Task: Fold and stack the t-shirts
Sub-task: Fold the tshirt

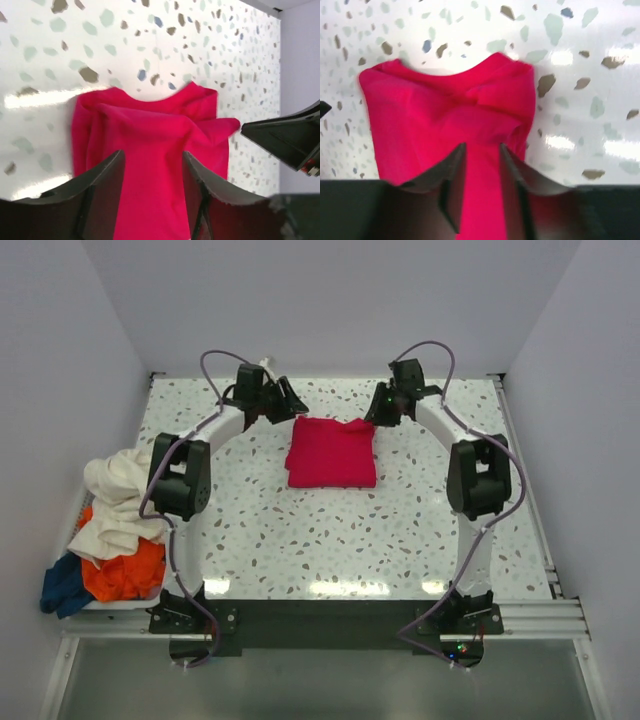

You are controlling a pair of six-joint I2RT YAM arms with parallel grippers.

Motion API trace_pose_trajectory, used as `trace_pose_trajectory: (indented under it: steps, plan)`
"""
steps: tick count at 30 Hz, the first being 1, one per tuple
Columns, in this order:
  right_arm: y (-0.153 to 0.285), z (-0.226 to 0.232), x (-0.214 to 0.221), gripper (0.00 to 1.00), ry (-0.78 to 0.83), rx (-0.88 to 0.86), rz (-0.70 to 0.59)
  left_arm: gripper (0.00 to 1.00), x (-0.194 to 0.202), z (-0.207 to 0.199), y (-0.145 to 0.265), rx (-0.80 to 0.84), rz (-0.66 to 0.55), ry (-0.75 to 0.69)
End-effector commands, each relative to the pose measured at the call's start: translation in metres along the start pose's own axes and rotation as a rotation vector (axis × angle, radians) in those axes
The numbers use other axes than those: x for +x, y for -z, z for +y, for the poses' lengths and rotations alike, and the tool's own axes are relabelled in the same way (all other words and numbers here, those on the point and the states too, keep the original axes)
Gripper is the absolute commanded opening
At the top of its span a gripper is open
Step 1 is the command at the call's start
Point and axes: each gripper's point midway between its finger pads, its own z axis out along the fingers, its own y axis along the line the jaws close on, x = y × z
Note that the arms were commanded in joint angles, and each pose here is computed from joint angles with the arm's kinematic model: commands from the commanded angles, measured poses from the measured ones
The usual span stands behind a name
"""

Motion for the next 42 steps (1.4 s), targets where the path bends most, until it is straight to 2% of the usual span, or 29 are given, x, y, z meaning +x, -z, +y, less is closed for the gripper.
trace_pose_trajectory:
  steps: [1,2,3,9,13,17,19,20,30,36,42]
  plan:
    - [-0.014,-0.007,-0.034,0.4,-0.019,-0.047,-0.043,0.6,-0.035,0.0,-0.013,0.132,-0.08,-0.028]
    - [-0.019,-0.01,-0.039,0.51,-0.028,-0.045,-0.045,0.61,-0.039,0.003,-0.014,0.155,-0.092,-0.028]
    - [-0.02,-0.012,-0.04,0.54,-0.031,-0.044,-0.043,0.63,-0.043,0.013,-0.014,0.149,-0.095,-0.005]
    - [0.006,-0.014,-0.045,0.57,-0.044,-0.027,-0.103,0.6,-0.043,0.018,0.001,0.115,-0.124,-0.004]
    - [0.021,-0.01,-0.023,0.53,-0.02,0.016,-0.088,0.5,-0.024,0.022,0.002,0.048,-0.092,-0.011]
    - [0.023,0.003,0.004,0.42,-0.013,-0.032,-0.074,0.39,-0.004,0.018,0.002,0.024,-0.066,-0.035]
    - [0.017,0.011,0.017,0.4,0.005,-0.039,-0.043,0.35,0.004,0.014,-0.001,0.018,-0.053,-0.05]
    - [0.008,0.014,0.031,0.38,0.016,-0.035,-0.011,0.29,0.017,0.012,-0.005,0.01,-0.036,-0.06]
    - [-0.025,-0.028,0.081,0.33,-0.014,0.06,0.108,0.21,0.04,0.036,-0.02,-0.061,0.006,-0.037]
    - [-0.021,-0.032,0.079,0.32,-0.024,0.066,0.111,0.19,0.049,0.049,-0.023,-0.1,0.04,-0.033]
    - [-0.004,-0.009,0.035,0.34,-0.007,0.027,0.023,0.19,0.046,0.049,-0.024,-0.106,0.04,-0.039]
